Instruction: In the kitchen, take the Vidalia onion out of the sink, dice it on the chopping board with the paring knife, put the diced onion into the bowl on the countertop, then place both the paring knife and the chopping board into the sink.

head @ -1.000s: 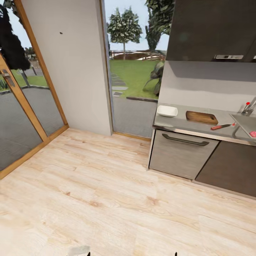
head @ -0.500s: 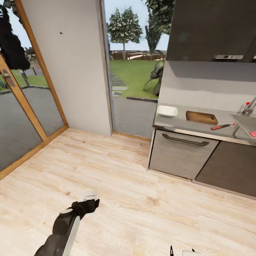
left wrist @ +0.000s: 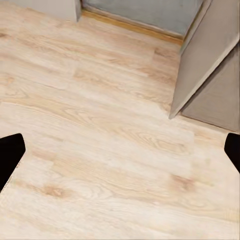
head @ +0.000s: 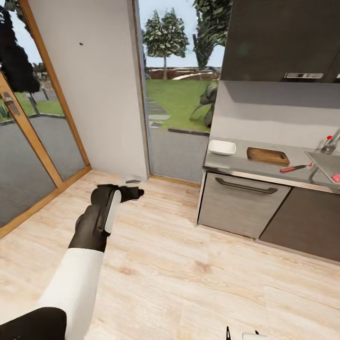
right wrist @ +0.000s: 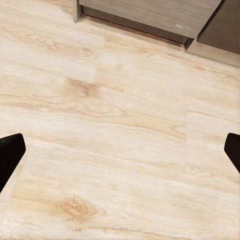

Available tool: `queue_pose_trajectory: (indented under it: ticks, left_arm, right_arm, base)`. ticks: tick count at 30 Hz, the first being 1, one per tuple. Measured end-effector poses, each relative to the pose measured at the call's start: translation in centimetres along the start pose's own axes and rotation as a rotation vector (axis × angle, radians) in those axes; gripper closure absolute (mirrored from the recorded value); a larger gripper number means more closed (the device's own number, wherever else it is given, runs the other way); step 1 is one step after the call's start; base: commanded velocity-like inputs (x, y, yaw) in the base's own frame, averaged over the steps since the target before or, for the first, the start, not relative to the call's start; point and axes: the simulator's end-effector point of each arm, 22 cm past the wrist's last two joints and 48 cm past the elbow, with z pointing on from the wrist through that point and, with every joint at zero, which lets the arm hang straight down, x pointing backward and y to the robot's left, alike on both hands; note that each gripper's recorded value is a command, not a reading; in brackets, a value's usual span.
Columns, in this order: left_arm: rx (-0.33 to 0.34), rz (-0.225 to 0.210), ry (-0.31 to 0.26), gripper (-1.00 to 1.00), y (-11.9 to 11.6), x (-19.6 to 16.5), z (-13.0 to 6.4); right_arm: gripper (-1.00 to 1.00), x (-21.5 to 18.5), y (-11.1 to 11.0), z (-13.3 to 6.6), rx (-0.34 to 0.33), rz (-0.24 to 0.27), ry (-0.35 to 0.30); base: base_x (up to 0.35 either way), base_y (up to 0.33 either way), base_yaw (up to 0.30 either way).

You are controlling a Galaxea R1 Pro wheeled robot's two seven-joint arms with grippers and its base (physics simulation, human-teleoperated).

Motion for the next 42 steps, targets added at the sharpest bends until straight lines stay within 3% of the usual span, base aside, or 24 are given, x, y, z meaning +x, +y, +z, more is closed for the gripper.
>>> queue_pose_trajectory:
  ticks: [3, 5, 8, 42]
  left_arm:
    - [0.017, 0.057, -0.036, -1.0, -1.8, -1.7, -0.8]
    - [0.028, 0.12, -0.078, -1.0, -3.4, -3.1, -1.8]
    - [0.034, 0.152, -0.111, -1.0, -4.3, -4.1, -2.6]
    - [0.039, 0.161, -0.126, -1.0, -5.0, -4.9, -4.0]
  right_arm:
    - [-1.0, 0.0, 0.0, 0.0, 0.001, 0.0, 0.0]
    - [-1.0, 0.0, 0.0, 0.0, 0.003, 0.002, 0.0]
    - [-1.0, 0.0, 0.1, 0.0, 0.004, 0.005, 0.001]
    - [-1.0, -1.6, 0.3, 0.0, 0.003, 0.016, -0.034]
  base:
    - [0.0, 0.0, 0.0]
    - [0.0, 0.0, 0.0]
    - [0.018, -0.024, -0.011]
    - [0.165, -0.266, -0.166]
